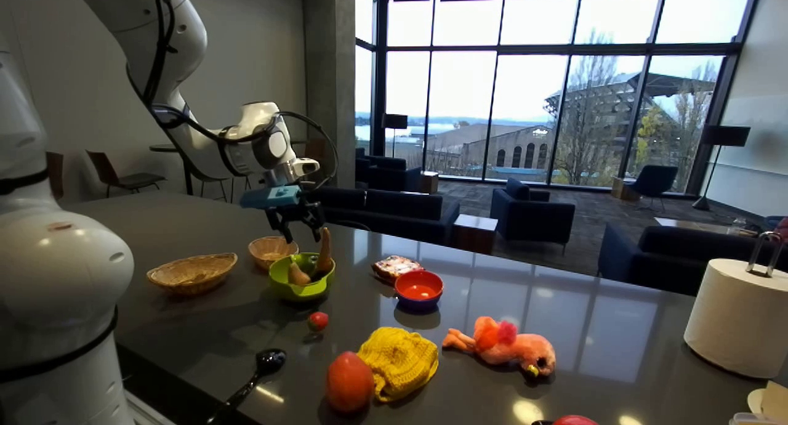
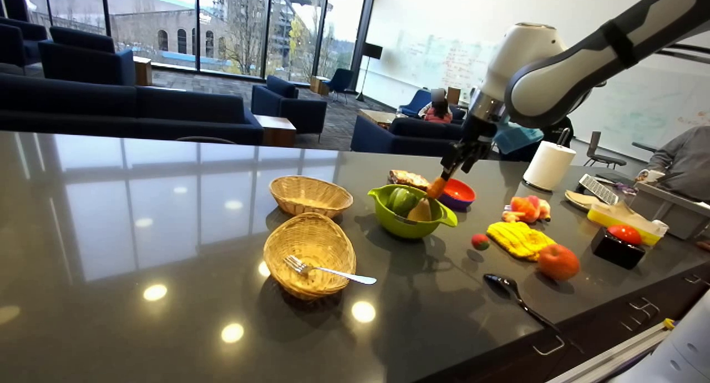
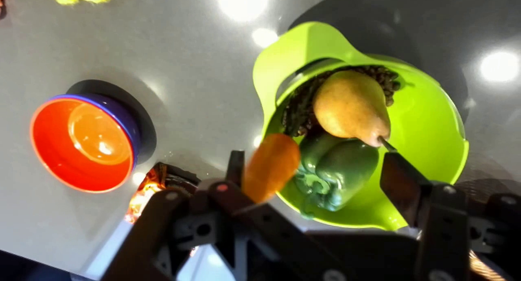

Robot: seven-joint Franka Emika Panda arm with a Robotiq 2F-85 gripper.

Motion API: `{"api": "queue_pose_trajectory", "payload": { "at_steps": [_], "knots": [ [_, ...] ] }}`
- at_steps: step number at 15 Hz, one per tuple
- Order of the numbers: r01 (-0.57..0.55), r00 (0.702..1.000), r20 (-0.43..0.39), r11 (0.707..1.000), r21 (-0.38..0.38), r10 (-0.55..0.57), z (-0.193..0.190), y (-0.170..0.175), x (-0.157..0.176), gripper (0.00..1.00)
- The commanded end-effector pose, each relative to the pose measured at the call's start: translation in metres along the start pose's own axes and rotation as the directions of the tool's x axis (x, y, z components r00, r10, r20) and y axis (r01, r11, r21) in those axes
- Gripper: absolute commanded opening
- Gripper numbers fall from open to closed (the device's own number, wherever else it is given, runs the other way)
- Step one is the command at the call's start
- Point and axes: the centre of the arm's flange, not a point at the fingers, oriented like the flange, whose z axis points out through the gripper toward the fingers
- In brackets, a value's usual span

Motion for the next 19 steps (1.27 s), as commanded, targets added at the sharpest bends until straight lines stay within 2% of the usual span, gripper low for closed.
{"api": "queue_pose_trajectory", "payload": {
  "at_steps": [1,9,15,16,17,19],
  "knots": [
    [0.016,1.0,0.004,1.0,0.011,-0.016,0.009,0.014,0.011,0.62],
    [-0.076,0.996,0.038,0.997,-0.01,0.076,0.031,0.1,0.029,0.62],
    [-0.09,0.991,0.098,0.996,0.01,0.088,0.04,0.136,0.031,0.62],
    [-0.097,0.99,0.106,0.995,0.014,0.095,0.04,0.141,0.031,0.97],
    [-0.099,0.991,0.088,0.995,0.004,0.099,0.042,0.127,0.025,0.87],
    [-0.102,0.99,0.096,0.995,0.006,0.101,0.042,0.133,0.027,0.96]
  ]
}}
